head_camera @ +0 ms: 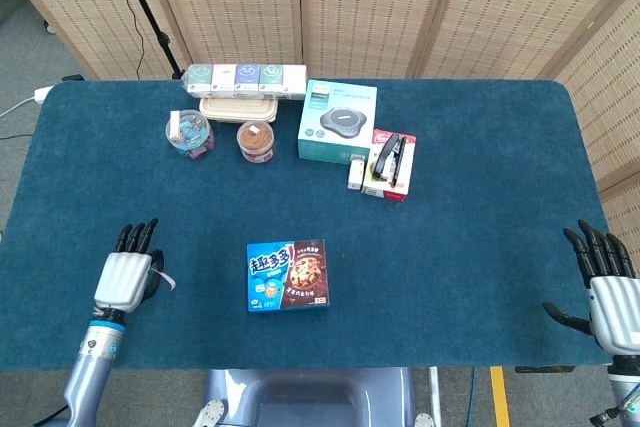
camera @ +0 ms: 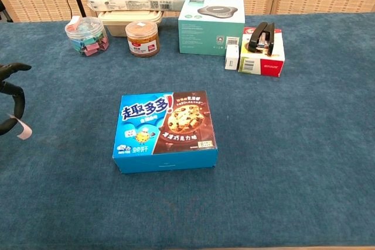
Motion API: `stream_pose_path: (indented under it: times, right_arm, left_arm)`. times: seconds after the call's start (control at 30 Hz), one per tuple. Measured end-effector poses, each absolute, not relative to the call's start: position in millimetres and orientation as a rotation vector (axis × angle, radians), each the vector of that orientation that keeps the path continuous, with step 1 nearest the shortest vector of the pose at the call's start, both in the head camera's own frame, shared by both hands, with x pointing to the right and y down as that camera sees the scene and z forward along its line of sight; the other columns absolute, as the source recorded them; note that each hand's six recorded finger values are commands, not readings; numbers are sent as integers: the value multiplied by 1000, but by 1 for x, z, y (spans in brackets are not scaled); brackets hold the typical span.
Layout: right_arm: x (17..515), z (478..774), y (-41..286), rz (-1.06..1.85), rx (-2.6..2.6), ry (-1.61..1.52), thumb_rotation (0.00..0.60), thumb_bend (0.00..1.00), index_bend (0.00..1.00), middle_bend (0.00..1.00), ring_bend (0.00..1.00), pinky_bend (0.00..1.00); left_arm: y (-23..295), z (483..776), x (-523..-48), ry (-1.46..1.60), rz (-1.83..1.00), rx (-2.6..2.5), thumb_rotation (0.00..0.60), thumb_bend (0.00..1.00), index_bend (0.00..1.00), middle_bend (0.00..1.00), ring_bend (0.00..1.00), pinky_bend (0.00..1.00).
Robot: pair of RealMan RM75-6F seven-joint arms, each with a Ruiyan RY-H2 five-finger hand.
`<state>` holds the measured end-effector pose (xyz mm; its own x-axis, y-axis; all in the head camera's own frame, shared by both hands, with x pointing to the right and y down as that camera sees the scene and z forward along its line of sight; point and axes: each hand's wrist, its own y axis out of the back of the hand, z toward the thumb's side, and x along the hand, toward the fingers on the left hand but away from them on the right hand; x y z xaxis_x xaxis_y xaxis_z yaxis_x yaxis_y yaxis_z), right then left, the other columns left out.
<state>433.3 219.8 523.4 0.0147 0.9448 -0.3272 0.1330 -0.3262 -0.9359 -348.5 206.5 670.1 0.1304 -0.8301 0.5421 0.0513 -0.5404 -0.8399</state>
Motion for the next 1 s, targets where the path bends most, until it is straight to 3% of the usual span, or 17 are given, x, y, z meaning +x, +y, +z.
stream_pose_path:
  times: [0.27, 1.0]
  right_arm:
    - [435, 523, 219, 1397, -1547, -1142, 600, 0, 0, 0, 0, 0]
    - [435, 527, 218, 1402, -1551, -1137, 600, 0, 0, 0, 0, 0]
  left_arm:
    - [179, 653, -306, 597, -1353, -1603, 600, 476, 662, 0, 0, 0]
    - [149, 643, -180, 253, -1256, -1522, 600, 484, 662, 0, 0, 0]
